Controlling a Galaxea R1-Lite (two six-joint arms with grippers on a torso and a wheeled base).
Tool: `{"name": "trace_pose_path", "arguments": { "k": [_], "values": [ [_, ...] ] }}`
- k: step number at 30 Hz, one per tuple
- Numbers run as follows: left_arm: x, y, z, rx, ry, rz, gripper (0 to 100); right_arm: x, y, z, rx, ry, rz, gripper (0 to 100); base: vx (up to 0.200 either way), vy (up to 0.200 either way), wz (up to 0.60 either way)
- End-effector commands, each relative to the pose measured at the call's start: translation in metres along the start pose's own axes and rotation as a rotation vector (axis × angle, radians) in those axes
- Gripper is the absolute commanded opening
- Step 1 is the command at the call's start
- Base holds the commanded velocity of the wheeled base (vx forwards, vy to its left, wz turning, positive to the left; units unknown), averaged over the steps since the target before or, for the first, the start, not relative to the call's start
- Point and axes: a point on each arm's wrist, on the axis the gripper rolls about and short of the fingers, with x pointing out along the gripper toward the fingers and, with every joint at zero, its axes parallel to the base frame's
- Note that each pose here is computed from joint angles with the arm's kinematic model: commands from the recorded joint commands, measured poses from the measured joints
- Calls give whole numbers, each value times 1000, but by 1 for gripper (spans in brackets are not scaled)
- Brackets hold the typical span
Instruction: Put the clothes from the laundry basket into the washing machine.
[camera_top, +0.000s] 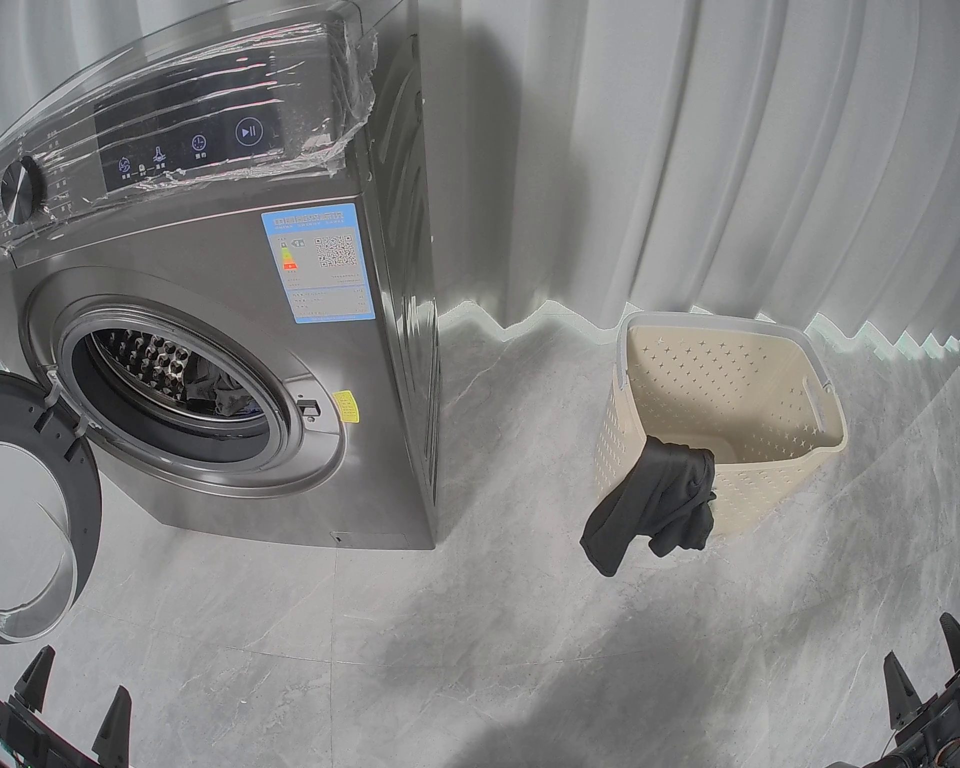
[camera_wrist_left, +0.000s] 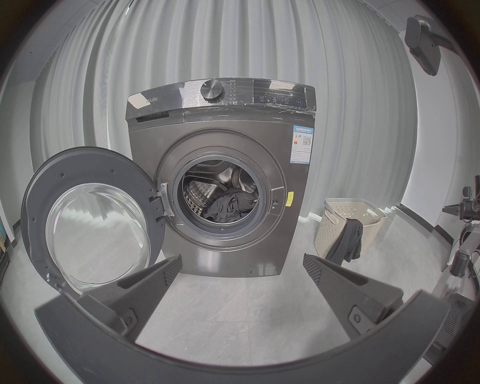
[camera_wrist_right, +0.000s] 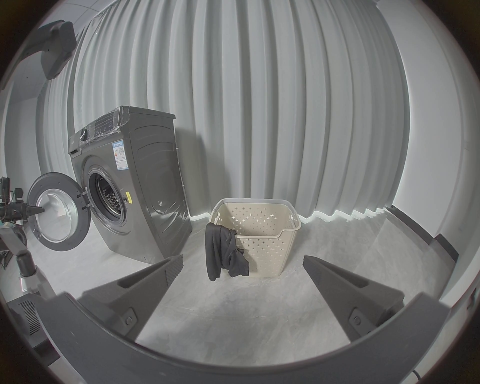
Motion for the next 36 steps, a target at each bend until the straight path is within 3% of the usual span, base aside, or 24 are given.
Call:
{"name": "trace_pose_path", "arguments": {
  "k": [1,20,36],
  "values": [
    [0,0,-4,-1,1,0,100,0,0,-5,-1,2,1,100,0,-200,0],
    [0,0,-4,-3,1,1,100,0,0,-5,-1,2,1,100,0,-200,0],
    [0,0,-4,2,1,0,100,0,0,-5,2,3,-2,100,0,0,0]
  ]
}}
